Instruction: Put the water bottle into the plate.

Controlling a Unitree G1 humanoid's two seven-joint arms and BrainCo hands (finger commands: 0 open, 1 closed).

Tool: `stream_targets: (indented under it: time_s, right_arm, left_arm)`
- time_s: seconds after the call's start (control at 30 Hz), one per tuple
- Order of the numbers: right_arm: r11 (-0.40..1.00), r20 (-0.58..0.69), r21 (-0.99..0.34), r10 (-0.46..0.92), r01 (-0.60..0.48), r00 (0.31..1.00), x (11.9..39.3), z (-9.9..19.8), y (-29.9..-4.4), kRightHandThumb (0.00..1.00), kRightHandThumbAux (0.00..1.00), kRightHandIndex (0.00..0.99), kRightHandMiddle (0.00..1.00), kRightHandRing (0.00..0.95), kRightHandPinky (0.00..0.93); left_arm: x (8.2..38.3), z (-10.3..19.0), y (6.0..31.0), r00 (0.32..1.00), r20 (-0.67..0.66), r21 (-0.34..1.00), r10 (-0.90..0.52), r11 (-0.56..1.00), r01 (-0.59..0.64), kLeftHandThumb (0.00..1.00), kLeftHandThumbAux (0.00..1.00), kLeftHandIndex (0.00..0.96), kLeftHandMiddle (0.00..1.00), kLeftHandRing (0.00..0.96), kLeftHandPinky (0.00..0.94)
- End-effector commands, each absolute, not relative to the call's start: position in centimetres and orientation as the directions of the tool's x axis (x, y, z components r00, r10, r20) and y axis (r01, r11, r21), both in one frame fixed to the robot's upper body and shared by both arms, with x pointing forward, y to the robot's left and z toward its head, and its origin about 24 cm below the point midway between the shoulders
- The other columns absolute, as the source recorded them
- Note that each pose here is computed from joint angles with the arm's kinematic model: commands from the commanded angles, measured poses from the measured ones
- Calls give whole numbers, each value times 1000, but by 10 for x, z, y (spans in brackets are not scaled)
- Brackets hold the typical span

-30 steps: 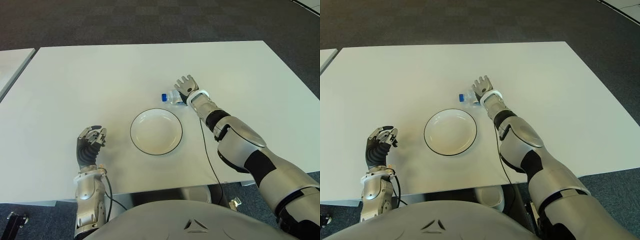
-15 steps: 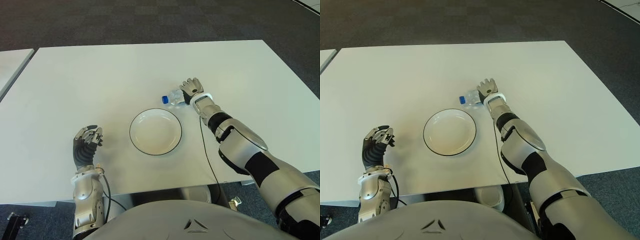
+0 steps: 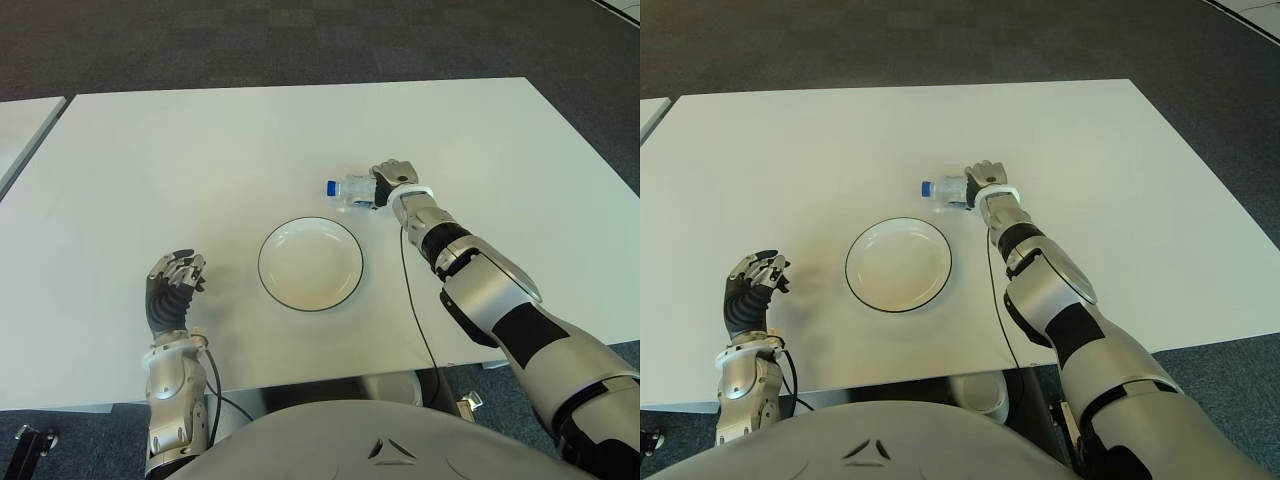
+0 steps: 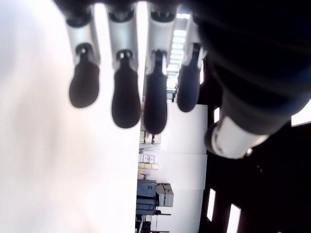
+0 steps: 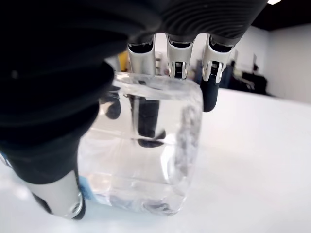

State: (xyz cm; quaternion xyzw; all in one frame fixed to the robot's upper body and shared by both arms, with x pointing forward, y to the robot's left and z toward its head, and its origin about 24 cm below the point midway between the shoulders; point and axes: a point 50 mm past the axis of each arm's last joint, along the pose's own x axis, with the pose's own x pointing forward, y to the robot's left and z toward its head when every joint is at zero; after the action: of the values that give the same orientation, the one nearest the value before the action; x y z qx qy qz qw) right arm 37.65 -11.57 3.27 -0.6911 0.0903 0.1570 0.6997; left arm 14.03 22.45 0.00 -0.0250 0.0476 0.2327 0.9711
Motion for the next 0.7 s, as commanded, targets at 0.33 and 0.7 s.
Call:
stream_targets:
  time_s: [0.33,0.7]
  right_arm:
    - [412,-593,-717,65,-563,803,363,8,-123,698,728,433,714,697,679]
    - [375,-591,-725,92,-578,801,361,6,-134,697,728,437,762,750,762]
  left_arm:
    - [141,-3,230,875,-128,-41,467,879,-475,835,678,407,516,669,671]
    - [140,-1,232,873,-122,-40,472,877,-480,835,678,406,514,663,672]
